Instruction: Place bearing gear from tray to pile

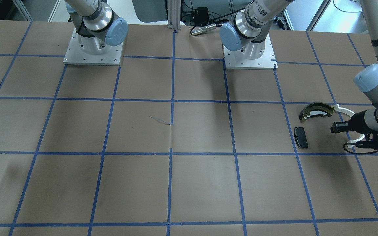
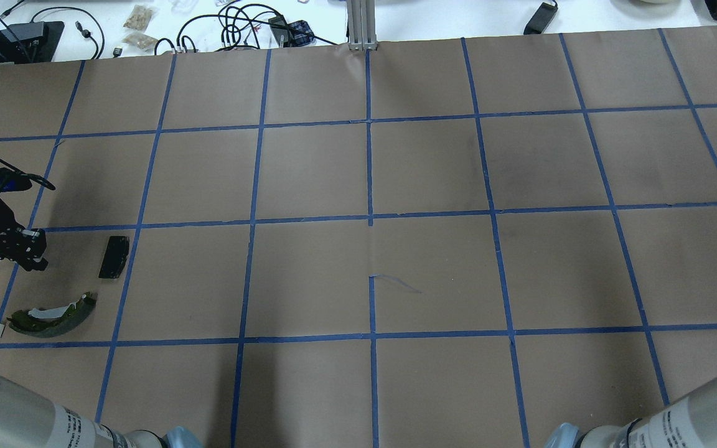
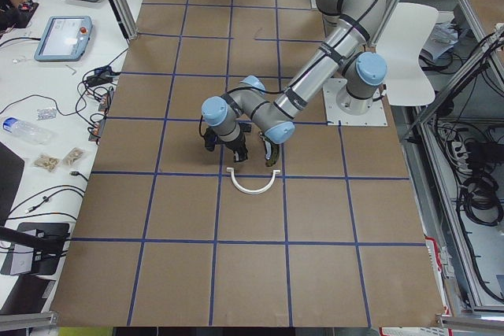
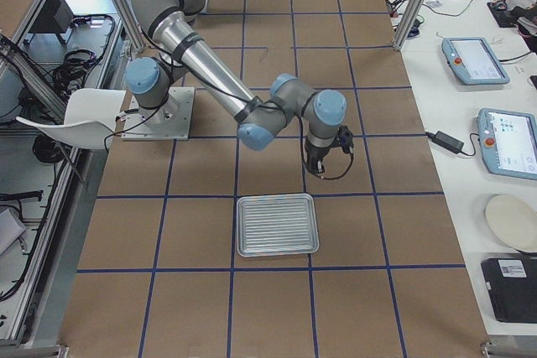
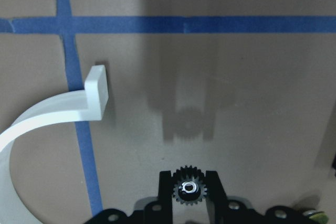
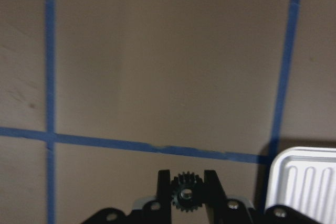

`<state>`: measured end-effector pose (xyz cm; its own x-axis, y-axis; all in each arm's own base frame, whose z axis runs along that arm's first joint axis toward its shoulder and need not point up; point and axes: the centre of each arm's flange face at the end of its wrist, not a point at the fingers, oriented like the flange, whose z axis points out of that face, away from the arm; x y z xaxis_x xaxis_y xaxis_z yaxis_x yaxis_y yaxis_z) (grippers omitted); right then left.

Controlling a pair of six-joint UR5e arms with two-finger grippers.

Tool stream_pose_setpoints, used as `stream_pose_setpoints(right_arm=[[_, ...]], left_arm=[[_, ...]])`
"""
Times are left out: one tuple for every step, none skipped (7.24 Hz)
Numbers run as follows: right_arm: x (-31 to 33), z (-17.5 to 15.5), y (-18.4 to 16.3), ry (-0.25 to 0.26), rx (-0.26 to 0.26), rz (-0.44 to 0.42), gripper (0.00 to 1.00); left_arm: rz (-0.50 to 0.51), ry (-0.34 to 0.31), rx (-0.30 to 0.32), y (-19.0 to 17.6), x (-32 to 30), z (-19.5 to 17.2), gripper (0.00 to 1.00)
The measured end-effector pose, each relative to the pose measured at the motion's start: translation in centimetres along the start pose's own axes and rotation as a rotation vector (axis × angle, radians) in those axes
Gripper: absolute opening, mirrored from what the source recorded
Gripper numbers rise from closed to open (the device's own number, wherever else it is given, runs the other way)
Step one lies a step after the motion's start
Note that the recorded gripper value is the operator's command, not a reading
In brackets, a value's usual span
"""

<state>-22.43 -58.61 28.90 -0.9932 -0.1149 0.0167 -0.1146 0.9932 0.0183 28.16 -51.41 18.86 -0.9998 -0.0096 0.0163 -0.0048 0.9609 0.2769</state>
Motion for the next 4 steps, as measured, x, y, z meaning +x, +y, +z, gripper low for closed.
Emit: stream_pose_setpoints(right_arm=[[-7.2,-0.6,-1.6,-0.001,-0.006,0.049,0.00],[-14.3,-0.3,-1.9,-0.008,-0.020,0.120,0.00],[-21.2,0.2,-1.6,-0.007,-0.032,0.191,0.00],[-29.0,0.7,-1.0,0.007,-0.037,0.214,0.01]], left_arm=[[-0.001,0.001,0.000,-0.2,-0.1,0.1,0.59],[-0.003,0.001,0.001,-0.2,-0.2,0.1,0.67],[-0.003,-0.001,0.004,-0.3,-0.1,0.0,0.78],[-0.001,-0.005,0.010,-0.3,0.0,-0.4,0.97]])
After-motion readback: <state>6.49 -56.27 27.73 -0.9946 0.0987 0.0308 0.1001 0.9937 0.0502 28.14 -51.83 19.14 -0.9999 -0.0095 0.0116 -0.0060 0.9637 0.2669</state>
